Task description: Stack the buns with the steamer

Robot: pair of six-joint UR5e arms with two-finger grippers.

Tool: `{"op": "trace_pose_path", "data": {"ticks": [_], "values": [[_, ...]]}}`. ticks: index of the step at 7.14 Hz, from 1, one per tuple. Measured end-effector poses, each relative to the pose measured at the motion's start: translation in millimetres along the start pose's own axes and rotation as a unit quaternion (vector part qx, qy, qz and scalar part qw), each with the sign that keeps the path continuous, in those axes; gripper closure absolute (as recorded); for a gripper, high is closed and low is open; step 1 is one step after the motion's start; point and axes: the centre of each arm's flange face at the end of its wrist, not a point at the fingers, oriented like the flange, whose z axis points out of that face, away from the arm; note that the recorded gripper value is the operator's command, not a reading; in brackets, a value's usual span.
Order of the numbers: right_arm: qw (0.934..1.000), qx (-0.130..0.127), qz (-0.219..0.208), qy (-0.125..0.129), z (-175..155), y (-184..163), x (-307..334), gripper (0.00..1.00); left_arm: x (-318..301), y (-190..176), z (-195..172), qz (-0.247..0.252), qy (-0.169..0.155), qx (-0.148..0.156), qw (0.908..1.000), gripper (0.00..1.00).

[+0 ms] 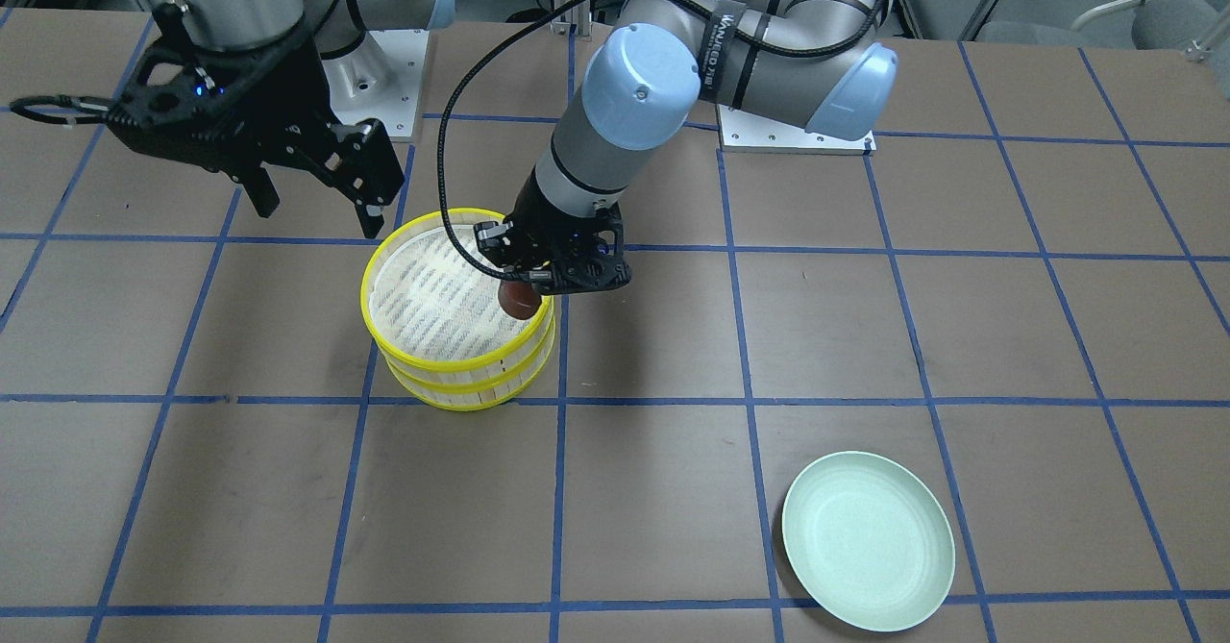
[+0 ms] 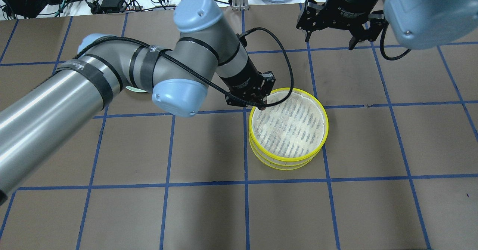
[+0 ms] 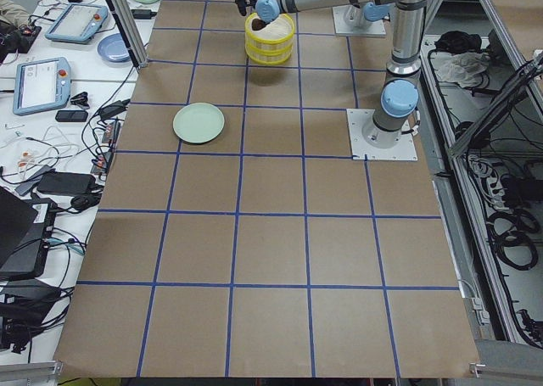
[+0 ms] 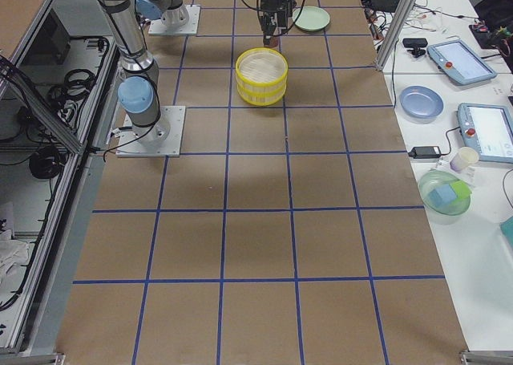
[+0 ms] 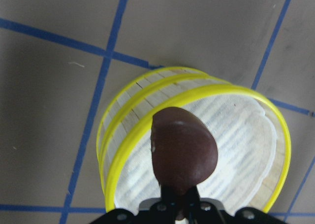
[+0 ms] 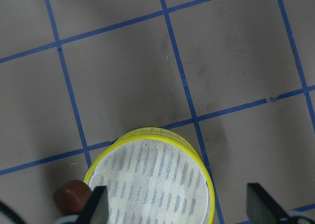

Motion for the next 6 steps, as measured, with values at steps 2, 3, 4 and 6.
{"op": "trace_pose_path", "data": {"ticks": [2,3,4,6], "values": [[0.9996,0.004,-0.028,0.006,-23,11,6,0.0,4,17,17,0.009,-0.008,-0.014,0.9998,0.0],[0.9991,-0.002,-0.04,0.016,-21,13,8,0.0,5,17,18,0.01,-0.008,-0.014,0.9998,0.0],[0.9976,-0.007,-0.066,0.021,-18,14,9,0.0,7,16,12,0.014,-0.005,-0.008,0.9999,0.0],[0.9931,-0.014,-0.114,0.024,-14,13,9,0.0,-6,-6,-22,0.02,-0.004,0.023,0.9995,0.0]]}}
